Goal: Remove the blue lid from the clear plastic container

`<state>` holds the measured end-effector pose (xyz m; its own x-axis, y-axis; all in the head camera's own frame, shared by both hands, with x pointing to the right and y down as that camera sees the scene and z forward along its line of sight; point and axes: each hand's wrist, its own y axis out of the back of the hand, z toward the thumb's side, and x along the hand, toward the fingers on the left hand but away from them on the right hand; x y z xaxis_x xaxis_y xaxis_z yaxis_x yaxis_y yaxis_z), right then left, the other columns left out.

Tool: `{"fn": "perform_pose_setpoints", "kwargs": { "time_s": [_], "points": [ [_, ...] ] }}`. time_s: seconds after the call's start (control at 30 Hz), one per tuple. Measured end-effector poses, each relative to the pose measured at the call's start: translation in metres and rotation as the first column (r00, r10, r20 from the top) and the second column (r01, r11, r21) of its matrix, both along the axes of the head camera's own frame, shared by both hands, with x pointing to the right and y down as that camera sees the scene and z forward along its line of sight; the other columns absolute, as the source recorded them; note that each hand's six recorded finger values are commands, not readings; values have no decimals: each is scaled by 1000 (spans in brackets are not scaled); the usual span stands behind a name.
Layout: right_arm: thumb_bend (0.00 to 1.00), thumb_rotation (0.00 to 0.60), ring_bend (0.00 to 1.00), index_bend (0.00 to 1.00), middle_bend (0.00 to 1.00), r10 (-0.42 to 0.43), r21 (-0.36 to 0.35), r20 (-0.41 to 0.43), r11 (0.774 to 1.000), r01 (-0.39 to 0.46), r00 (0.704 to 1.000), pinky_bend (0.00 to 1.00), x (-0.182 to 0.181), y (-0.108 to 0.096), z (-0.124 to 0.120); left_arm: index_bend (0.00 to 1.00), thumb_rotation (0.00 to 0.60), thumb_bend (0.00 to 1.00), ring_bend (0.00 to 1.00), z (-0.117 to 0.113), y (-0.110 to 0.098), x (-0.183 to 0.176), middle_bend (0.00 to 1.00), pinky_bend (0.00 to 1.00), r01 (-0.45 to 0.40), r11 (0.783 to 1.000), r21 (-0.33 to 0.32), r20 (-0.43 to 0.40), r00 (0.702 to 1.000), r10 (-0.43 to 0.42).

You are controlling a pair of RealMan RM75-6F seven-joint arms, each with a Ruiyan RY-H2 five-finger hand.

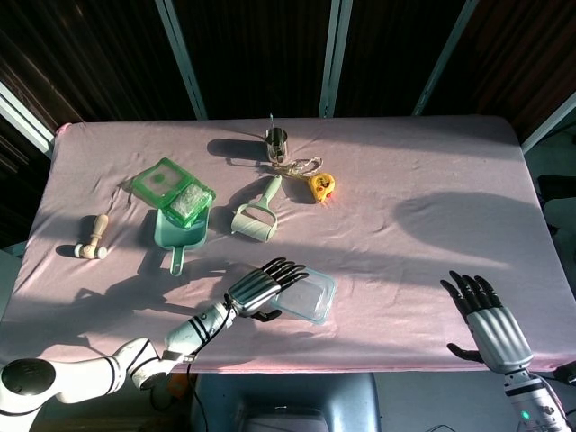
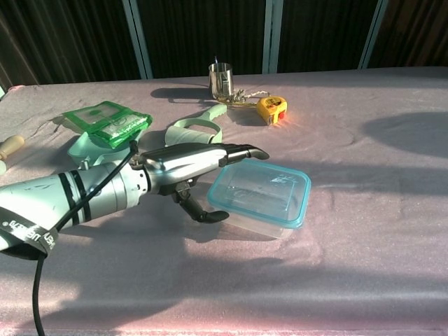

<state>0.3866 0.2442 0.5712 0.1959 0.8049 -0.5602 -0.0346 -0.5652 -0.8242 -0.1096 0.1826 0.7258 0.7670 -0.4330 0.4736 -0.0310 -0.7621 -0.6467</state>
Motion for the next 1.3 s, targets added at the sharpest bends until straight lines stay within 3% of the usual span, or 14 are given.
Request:
{"fn": "perform_pose_setpoints", "kwargs": {
  "time_s": [0.67, 0.73, 0.83, 1.0, 1.17, 1.3],
  "points": [
    [50, 600, 0, 0, 0, 4, -1, 2, 1000, -4, 1000, 0, 4, 2, -4, 0, 600, 294, 29, 18, -3, 17, 11, 1, -12, 999, -37, 75, 997, 15],
    [50, 600, 0, 0, 0, 3, 0, 5, 1000, -3, 1000, 0, 4, 2, -4, 0, 600, 295, 135, 18, -3, 18, 95, 48, -13, 999, -32, 73, 997, 16],
    [50, 600, 0, 0, 0, 4, 4, 7, 1000, -4, 1000, 0, 4, 2, -5, 0, 600, 296, 312, 17, -1, 18, 234, 207, -17, 1000, -26, 71, 997, 19],
    [50, 600, 0, 0, 0, -2, 4, 3, 1000, 2, 1000, 0, 3, 2, -5, 0, 600, 299, 505, 15, 2, 18, 378, 438, -30, 999, -13, 75, 997, 31],
    [50, 600, 0, 0, 0, -14, 0, -4, 1000, 14, 1000, 0, 0, 4, -2, 0, 600, 302, 560, 11, 8, 18, 431, 528, -51, 999, 13, 83, 995, 50],
    [52, 600, 0, 0, 0, -48, 4, 1, 999, 48, 999, 0, -9, 2, 4, 0, 600, 312, 604, 5, 12, 15, 479, 593, -18, 999, 39, 77, 997, 15]
  ]
}}
